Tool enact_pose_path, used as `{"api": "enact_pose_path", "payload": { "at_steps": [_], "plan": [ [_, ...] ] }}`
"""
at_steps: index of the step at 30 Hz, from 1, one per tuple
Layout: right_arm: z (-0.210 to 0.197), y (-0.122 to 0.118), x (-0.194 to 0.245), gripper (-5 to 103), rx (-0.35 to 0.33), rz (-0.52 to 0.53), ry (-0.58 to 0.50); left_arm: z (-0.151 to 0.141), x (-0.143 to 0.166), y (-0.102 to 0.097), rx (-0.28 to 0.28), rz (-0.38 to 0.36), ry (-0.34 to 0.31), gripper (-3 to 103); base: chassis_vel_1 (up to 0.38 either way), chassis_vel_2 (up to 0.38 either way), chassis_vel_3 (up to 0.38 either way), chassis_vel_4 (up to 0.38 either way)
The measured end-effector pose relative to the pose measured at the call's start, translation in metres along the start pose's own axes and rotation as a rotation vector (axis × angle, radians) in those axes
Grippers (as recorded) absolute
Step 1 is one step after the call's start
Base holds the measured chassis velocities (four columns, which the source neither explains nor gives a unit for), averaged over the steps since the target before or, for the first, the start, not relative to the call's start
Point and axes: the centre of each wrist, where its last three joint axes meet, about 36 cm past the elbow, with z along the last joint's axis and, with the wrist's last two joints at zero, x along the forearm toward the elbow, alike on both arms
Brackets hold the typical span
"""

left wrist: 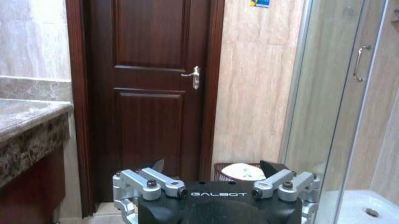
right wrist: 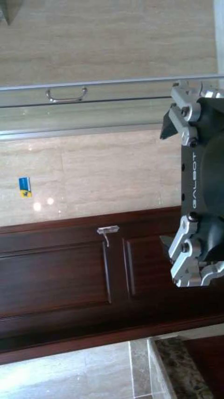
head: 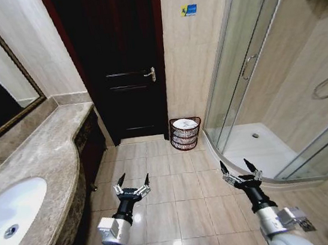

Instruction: Discard the used towel into the hamper.

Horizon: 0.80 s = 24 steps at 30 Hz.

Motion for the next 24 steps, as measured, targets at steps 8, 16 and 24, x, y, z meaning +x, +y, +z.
{"api": "enact_pose_path", "payload": {
  "at_steps": [8,16,24],
  "plan": [
    [0.0000,0.0000,0.0000,100,0.000,0.000,0.000,0.0000,0.0000,0.0000,0.000,0.000,0.000,100,0.000,0.000,0.000,0.000],
    [0.0000,0.0000,0.0000,100,0.000,0.000,0.000,0.0000,0.0000,0.0000,0.000,0.000,0.000,100,0.000,0.000,0.000,0.000],
    [0.0000,0.0000,0.0000,100,0.000,0.000,0.000,0.0000,0.0000,0.0000,0.000,0.000,0.000,100,0.000,0.000,0.000,0.000]
  ]
}}
